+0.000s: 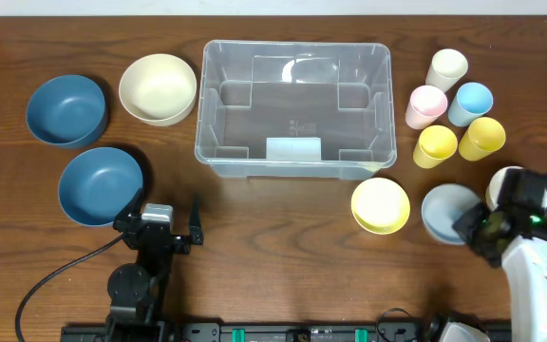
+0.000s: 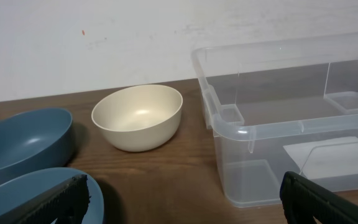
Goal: Pack container
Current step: 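Grasp the light-blue bowl rim with the right gripper and lift, then carry the light-blue bowl into the container and release it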
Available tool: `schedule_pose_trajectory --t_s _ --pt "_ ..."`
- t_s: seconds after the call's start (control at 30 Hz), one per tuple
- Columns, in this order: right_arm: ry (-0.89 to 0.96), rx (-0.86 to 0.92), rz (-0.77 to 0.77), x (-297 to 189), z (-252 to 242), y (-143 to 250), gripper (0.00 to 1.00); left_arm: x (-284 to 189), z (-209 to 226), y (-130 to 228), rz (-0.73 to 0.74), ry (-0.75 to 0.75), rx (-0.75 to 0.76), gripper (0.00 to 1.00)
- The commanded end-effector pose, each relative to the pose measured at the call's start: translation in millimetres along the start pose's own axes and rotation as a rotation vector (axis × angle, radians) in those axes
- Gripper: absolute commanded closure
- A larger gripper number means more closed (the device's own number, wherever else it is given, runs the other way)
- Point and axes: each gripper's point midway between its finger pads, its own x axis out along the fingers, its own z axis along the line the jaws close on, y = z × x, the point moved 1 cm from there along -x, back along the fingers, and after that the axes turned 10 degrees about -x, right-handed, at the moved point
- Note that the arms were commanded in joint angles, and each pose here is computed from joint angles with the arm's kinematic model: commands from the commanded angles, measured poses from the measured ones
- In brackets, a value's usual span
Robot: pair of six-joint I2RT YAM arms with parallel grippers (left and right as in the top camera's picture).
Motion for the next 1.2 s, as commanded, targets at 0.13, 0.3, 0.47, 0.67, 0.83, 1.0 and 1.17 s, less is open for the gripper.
schedule_pose_trajectory --t_s 0.13,0.3,0.47,0.67,0.83,1.0,1.17 --pt "-0.294 -0.346 -0.269 -122 53 -35 0.99 1 5 15 0.046 -0.022 0.010 0.02" --pt "-0.414 -0.550 -0.320 -173 95 -33 0.99 1 5 15 0.046 -0.022 0.010 0.02" --pt "-0.480 -0.715 -0.311 -191 148 -35 0.99 1 5 15 0.046 -0.021 0.010 0.02" --pt "-0.472 -0.850 -0.289 -178 212 -50 0.99 1 5 15 0.046 -0.021 0.010 0.02" --pt "-0.432 -0.937 -0.339 -155 266 -70 0.99 1 5 15 0.046 -0.021 0.010 0.02" --pt "-0.291 -1.008 -0.423 -122 300 -87 0.99 1 5 15 0.046 -0.021 0.010 0.02" --pt "-0.154 -1.067 -0.415 -78 315 -89 0.99 1 5 15 0.046 -0.022 0.010 0.02"
